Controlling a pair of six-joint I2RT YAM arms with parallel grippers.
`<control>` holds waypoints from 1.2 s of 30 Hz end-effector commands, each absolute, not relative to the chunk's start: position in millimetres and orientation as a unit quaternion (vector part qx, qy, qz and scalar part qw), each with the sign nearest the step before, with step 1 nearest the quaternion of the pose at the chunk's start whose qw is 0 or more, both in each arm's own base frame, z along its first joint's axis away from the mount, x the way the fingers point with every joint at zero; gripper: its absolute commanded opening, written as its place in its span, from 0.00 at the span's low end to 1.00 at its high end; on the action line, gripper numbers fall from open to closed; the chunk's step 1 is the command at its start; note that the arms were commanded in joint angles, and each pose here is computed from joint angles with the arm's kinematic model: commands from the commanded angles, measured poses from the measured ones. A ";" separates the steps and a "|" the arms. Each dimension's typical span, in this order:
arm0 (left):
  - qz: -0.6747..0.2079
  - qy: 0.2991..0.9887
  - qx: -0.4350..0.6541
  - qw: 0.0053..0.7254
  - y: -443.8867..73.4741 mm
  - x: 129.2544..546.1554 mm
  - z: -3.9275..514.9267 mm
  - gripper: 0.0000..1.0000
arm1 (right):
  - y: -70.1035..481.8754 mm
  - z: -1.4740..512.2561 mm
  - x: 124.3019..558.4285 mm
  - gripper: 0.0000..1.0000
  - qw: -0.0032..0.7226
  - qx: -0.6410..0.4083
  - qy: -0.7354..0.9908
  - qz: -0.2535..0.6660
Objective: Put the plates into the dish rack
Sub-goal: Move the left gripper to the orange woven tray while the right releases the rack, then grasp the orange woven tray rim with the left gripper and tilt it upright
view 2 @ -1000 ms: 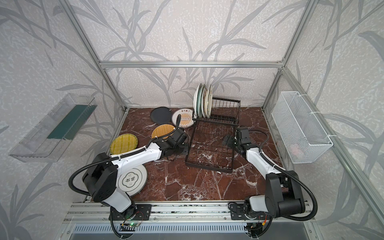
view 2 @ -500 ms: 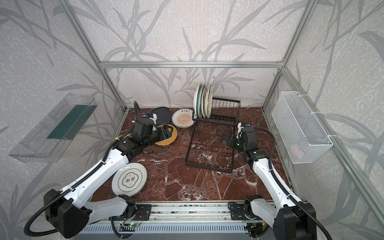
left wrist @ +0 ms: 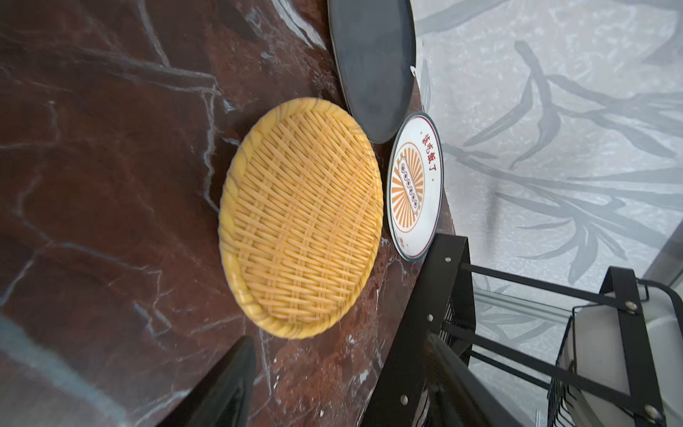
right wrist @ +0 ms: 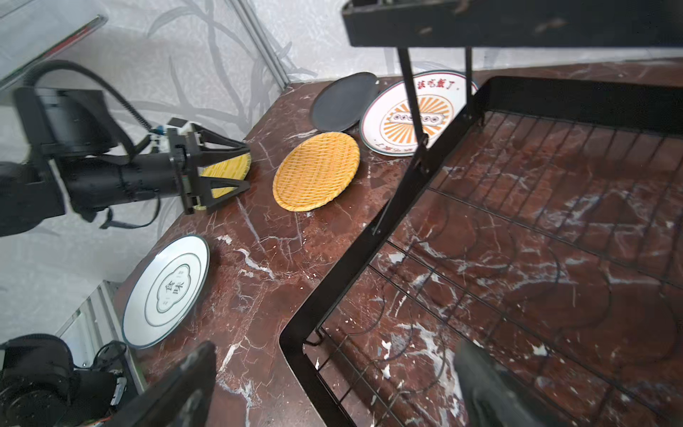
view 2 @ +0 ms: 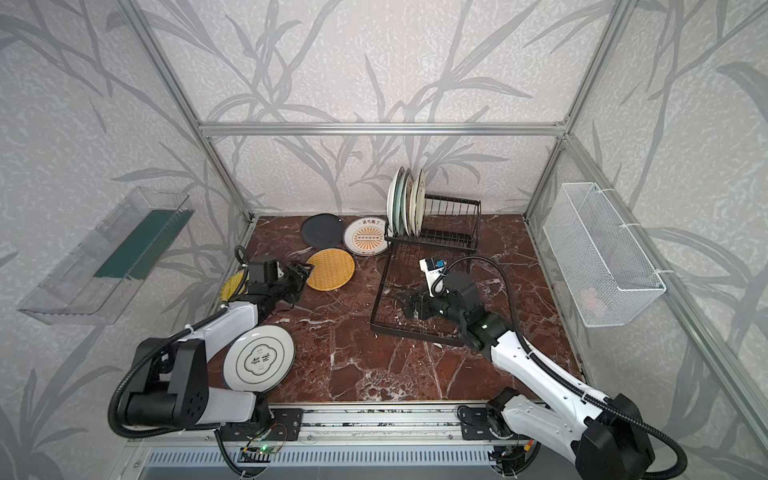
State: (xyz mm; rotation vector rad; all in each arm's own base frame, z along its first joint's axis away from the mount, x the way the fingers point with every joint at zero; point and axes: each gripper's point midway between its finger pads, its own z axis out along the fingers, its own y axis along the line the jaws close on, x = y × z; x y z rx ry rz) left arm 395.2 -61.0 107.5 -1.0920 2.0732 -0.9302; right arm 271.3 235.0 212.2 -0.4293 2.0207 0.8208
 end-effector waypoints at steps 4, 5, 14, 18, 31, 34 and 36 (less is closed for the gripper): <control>-0.416 0.735 -0.424 0.326 -64.7 430.1 101.3 0.64 | 262.1 228.3 264.7 0.99 0.479 -0.246 0.767 0.348; -0.414 0.736 -0.430 0.319 -64.3 431.1 92.6 0.63 | 266.6 227.4 262.2 0.99 0.478 -0.257 0.762 0.352; -0.411 0.739 -0.438 0.306 -64.8 425.3 65.5 0.58 | 279.3 216.9 255.7 0.99 0.468 -0.271 0.762 0.355; -0.381 0.761 -0.421 0.315 -60.7 415.8 79.6 0.62 | 281.0 212.2 257.1 0.99 0.462 -0.266 0.767 0.357; -0.344 0.770 -0.461 0.277 -52.0 382.3 63.6 0.58 | 284.6 210.0 258.8 0.99 0.460 -0.264 0.769 0.355; -0.354 0.766 -0.462 0.273 -54.7 389.5 58.4 0.56 | 283.1 211.8 258.1 0.99 0.462 -0.266 0.770 0.352; -0.354 0.765 -0.466 0.269 -54.9 393.7 54.0 0.56 | 281.7 212.4 257.2 0.99 0.464 -0.266 0.770 0.349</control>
